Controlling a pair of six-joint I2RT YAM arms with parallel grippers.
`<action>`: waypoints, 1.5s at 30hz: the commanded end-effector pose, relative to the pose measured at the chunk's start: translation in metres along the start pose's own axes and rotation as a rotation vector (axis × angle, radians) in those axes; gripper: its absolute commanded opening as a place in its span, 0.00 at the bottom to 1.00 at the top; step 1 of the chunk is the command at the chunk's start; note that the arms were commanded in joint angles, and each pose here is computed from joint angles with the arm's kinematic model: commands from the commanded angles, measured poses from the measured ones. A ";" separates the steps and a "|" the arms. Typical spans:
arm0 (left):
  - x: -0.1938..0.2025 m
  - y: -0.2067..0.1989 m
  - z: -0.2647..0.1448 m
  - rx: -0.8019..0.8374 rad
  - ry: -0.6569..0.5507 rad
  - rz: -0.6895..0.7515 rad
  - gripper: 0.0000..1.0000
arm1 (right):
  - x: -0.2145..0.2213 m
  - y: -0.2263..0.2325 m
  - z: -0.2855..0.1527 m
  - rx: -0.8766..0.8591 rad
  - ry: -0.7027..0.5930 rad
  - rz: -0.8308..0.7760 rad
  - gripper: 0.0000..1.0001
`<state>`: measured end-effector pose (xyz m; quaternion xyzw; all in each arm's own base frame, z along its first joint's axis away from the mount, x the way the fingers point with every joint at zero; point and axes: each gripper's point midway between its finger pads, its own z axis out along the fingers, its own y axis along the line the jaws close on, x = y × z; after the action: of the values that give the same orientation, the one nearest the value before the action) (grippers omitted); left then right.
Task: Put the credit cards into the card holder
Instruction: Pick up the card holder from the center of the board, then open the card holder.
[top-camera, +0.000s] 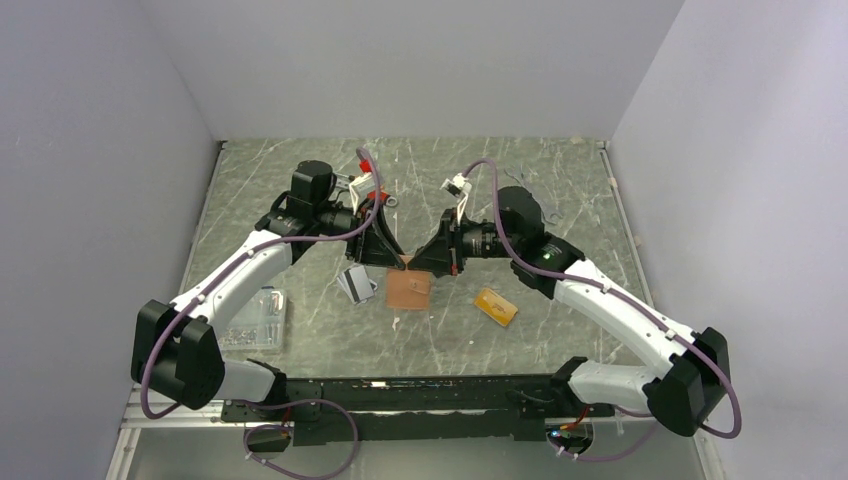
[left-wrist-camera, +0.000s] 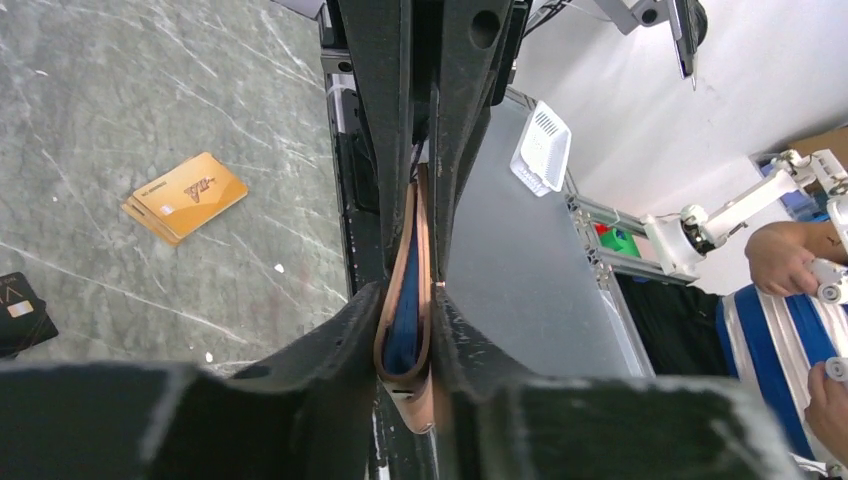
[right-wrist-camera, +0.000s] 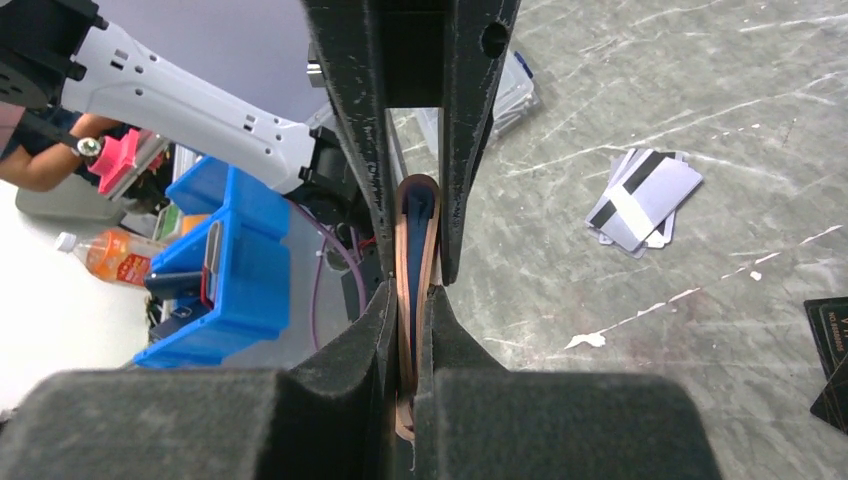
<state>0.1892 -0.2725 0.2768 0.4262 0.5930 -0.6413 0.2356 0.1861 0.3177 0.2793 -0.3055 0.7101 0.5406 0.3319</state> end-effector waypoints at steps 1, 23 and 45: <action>0.002 -0.004 0.002 0.039 0.008 0.040 0.24 | -0.021 0.022 0.000 -0.068 -0.018 -0.104 0.00; -0.004 0.087 -0.039 -0.453 -0.254 -0.346 0.00 | -0.007 -0.058 -0.006 0.901 -0.050 -0.332 0.67; -0.004 0.074 -0.030 -0.329 -0.285 -0.429 0.00 | 0.018 -0.088 0.025 1.090 -0.010 -0.527 0.42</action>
<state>0.2659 -0.2545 0.2278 0.1391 0.7480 -0.5985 0.2508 0.2386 0.3247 0.2110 -0.2693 0.7948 0.0402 0.5423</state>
